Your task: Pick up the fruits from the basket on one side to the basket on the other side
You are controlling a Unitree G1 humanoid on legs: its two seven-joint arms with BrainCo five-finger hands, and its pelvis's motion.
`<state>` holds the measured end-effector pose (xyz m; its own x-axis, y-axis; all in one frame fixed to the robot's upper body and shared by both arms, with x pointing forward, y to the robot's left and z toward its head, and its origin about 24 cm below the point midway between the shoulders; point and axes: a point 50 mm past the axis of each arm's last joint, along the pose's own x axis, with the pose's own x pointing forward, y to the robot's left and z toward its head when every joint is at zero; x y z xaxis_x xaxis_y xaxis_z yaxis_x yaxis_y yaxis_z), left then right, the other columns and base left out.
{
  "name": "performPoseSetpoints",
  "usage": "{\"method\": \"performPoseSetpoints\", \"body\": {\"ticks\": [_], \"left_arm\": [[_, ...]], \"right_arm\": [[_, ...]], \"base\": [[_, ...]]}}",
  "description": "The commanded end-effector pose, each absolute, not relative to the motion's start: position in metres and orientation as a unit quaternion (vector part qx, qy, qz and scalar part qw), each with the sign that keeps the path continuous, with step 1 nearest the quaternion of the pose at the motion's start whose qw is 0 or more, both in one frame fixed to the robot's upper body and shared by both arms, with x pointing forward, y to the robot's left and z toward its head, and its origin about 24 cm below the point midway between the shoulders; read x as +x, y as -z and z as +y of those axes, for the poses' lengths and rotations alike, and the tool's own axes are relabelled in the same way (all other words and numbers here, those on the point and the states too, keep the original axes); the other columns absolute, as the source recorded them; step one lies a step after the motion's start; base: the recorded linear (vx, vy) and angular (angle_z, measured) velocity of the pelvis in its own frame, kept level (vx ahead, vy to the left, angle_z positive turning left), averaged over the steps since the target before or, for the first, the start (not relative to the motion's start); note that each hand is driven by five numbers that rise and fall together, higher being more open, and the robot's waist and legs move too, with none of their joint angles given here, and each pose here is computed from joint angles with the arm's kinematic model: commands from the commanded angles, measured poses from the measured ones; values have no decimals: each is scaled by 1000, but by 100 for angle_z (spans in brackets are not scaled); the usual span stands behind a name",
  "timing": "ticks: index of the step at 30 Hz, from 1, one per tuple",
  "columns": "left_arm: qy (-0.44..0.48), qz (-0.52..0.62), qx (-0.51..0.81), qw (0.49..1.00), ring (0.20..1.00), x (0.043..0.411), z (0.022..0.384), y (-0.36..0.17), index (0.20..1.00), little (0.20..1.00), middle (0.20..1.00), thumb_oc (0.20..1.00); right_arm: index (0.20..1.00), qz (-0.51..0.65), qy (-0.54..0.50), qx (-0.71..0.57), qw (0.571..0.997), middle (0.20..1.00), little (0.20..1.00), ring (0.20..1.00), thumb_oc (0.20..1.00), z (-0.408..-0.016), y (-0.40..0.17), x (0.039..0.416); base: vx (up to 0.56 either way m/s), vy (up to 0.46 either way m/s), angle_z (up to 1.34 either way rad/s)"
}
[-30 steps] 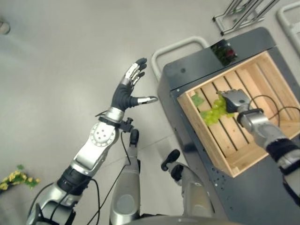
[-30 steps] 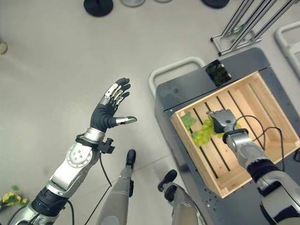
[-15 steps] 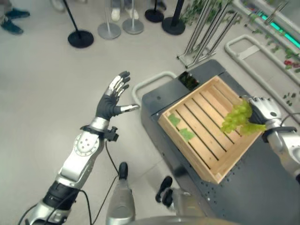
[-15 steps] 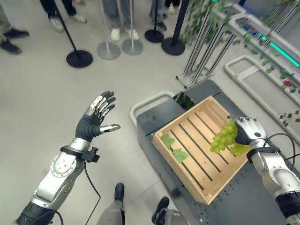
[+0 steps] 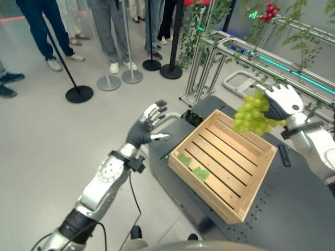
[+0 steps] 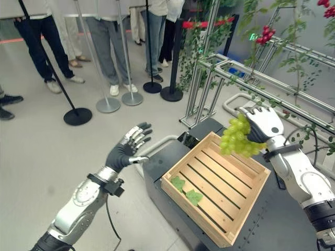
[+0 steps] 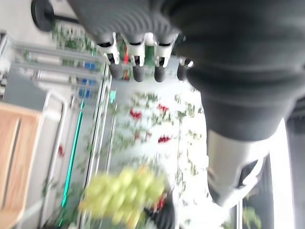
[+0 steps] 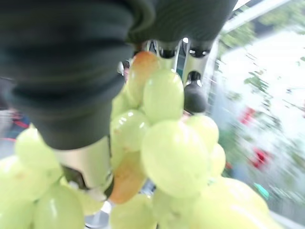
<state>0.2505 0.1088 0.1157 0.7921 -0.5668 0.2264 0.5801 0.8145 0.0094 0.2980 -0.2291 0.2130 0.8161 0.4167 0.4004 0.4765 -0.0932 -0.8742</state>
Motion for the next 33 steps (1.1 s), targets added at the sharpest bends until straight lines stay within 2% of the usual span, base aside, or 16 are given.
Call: {"method": "performPoseSetpoints", "body": {"ticks": [1, 7, 16, 24, 27, 29, 33], "left_arm": [[330, -139, -53, 932, 1000, 260, 99, -132, 1000, 1000, 1000, 1000], [368, -133, -66, 918, 1000, 261, 78, -136, 1000, 1000, 1000, 1000], [404, -123, -85, 903, 1000, 261, 54, -141, 1000, 1000, 1000, 1000], [418, -77, -131, 896, 1000, 259, 42, -132, 1000, 1000, 1000, 1000], [437, -59, -151, 885, 1000, 256, 36, -131, 1000, 1000, 1000, 1000], [450, -23, -189, 873, 1000, 251, 30, -127, 1000, 1000, 1000, 1000], [455, -10, -193, 869, 1000, 250, 31, -126, 1000, 1000, 1000, 1000]], "right_arm": [[200, -405, 31, -727, 553, 200, 200, 200, 200, -201, -265, 293], [200, -456, -9, -729, 510, 200, 200, 200, 200, -173, -280, 286], [200, -506, -34, -723, 469, 200, 200, 200, 200, -149, -294, 273], [200, -511, -33, -732, 450, 200, 200, 200, 200, -147, -298, 270], [200, -511, -33, -744, 429, 200, 200, 200, 200, -146, -299, 271], [200, -509, -32, -761, 401, 200, 200, 200, 200, -146, -299, 272], [200, -502, -29, -776, 382, 200, 200, 200, 200, -149, -296, 275]], "base": [[24, -2, -16], [13, 1, -4], [0, 0, 0], [0, 0, 0], [0, 0, 0], [0, 0, 0], [0, 0, 0]]}}
